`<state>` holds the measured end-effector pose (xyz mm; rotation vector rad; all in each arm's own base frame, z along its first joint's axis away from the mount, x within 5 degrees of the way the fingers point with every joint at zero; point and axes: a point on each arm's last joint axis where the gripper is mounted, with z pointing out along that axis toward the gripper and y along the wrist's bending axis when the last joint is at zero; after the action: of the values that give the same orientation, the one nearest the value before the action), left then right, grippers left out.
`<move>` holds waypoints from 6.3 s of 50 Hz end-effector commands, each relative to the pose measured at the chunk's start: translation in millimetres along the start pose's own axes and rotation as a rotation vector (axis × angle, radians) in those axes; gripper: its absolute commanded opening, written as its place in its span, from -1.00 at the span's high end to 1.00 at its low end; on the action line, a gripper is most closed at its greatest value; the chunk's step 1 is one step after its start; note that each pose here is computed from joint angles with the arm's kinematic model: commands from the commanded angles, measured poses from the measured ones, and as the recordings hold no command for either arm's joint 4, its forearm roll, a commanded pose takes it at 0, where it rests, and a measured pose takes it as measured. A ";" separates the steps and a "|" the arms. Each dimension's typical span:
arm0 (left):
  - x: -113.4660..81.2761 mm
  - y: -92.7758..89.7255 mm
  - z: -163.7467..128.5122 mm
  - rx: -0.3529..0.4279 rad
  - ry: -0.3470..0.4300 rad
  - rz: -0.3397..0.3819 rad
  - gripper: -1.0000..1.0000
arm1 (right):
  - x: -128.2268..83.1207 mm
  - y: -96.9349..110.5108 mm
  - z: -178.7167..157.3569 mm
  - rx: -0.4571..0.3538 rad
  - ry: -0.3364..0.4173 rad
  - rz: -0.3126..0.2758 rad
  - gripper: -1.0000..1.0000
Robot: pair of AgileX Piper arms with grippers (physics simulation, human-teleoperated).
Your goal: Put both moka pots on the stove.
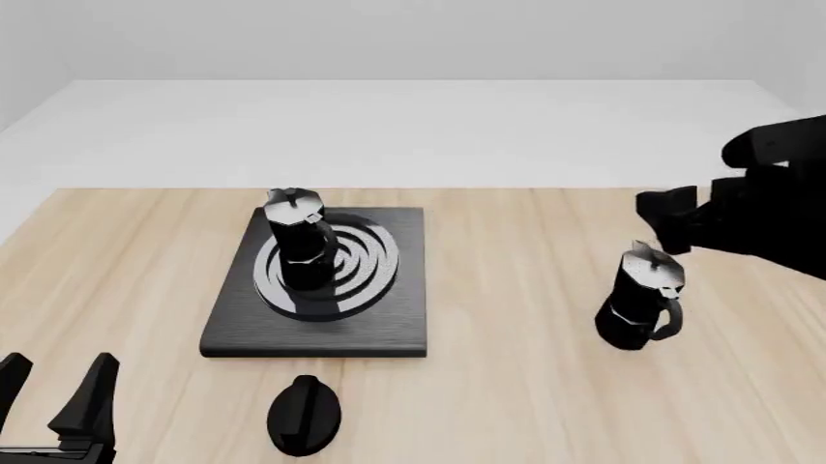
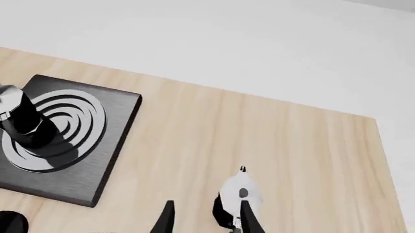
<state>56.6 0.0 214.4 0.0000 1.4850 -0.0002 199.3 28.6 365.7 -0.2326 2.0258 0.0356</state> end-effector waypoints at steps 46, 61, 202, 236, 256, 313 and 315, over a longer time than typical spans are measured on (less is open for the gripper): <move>0.0 0.0 0.0 0.000 0.000 0.000 -1.00 | 58.5 -45.3 59.6 0.158 0.257 0.127 -1.00; 0.0 0.0 0.0 0.000 0.000 0.000 -1.00 | 71.4 -40.0 71.2 0.139 0.298 0.142 -1.00; 0.0 0.0 0.0 0.000 0.000 0.000 -1.00 | 43.3 7.2 101.7 -0.023 0.116 -0.046 1.00; 0.0 0.0 0.0 0.000 0.000 0.000 -1.00 | -5.6 69.5 142.7 -0.190 0.110 -0.101 1.00; 0.0 0.0 0.0 0.000 0.000 0.000 -1.00 | -24.8 108.0 168.3 -0.265 0.110 -0.125 1.00; 0.0 0.0 0.0 0.000 0.000 0.000 -1.00 | -59.5 188.8 224.6 -0.373 0.137 -0.122 1.00; 0.0 0.0 0.0 0.000 0.000 0.000 -1.00 | -59.6 192.2 223.7 -0.379 0.135 -0.124 1.00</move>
<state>56.6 0.0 214.4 -0.0001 1.4849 -0.0002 385.9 240.1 287.6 -0.6236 2.1665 0.2984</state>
